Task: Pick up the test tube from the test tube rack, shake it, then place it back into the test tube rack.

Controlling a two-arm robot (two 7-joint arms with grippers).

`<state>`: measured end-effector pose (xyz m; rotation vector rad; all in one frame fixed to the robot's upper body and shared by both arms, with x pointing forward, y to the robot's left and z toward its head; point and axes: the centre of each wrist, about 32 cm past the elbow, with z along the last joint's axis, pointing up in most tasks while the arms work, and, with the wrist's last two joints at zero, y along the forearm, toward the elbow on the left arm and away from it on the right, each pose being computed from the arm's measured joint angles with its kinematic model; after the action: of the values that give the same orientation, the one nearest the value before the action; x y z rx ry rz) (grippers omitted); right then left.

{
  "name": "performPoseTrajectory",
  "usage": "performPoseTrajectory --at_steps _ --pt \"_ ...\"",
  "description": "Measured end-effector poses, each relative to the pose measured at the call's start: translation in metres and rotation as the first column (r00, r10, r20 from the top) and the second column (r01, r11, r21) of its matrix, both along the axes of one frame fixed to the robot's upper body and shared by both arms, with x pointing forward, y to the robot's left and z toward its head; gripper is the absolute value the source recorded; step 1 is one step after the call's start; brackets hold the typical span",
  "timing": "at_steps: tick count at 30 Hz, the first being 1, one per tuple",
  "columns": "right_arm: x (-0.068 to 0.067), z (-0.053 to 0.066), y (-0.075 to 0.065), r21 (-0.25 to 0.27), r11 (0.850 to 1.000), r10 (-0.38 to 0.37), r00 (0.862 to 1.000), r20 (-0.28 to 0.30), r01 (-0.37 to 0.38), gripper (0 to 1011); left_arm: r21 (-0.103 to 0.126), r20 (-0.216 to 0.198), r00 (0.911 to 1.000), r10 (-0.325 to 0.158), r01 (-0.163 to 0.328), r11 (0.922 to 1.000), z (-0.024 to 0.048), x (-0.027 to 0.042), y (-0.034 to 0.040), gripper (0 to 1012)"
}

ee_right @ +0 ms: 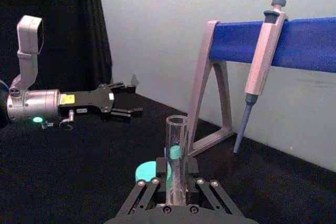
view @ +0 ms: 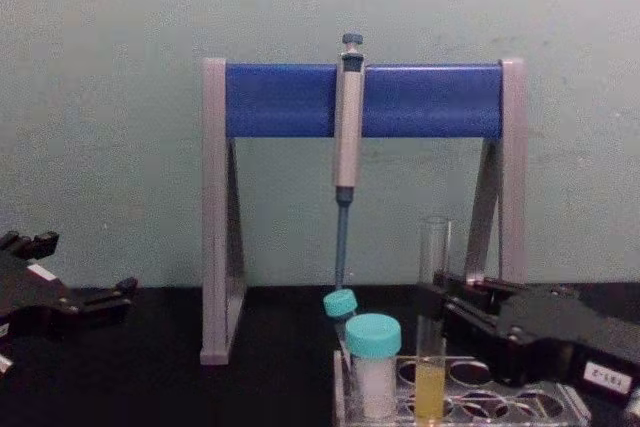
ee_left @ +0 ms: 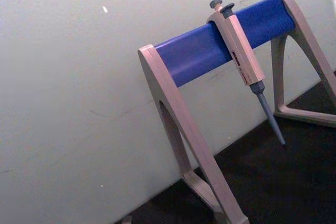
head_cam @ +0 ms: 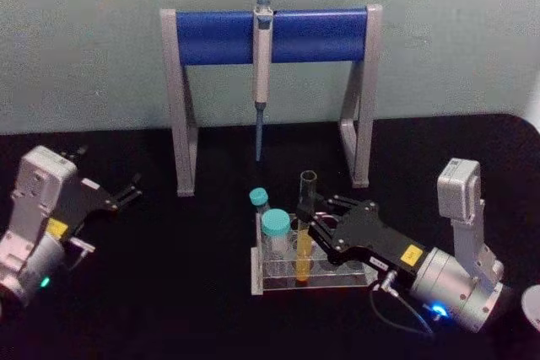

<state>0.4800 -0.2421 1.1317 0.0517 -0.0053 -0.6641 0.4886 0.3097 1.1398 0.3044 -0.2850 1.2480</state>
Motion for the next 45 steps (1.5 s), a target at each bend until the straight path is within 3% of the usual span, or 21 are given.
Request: performPoseTrajectory --at_steps 22,29,45 --pt "-0.0001 -0.0024 0.0007 0.0 1.0 -0.01 1.0 -0.008 0.01 228 0.0 0.0 1.0 0.0 0.0 1.0 0.0 0.0 0.0 1001" --pt "-0.0002 -0.0026 0.0005 -0.003 1.0 -0.01 1.0 -0.01 0.01 399 0.0 0.0 1.0 0.0 0.0 1.0 0.0 0.0 0.0 1001" --pt "-0.0001 -0.0024 0.0006 -0.002 1.0 -0.008 1.0 -0.009 0.008 908 0.0 0.0 1.0 0.0 0.0 1.0 0.0 0.0 0.0 1001"
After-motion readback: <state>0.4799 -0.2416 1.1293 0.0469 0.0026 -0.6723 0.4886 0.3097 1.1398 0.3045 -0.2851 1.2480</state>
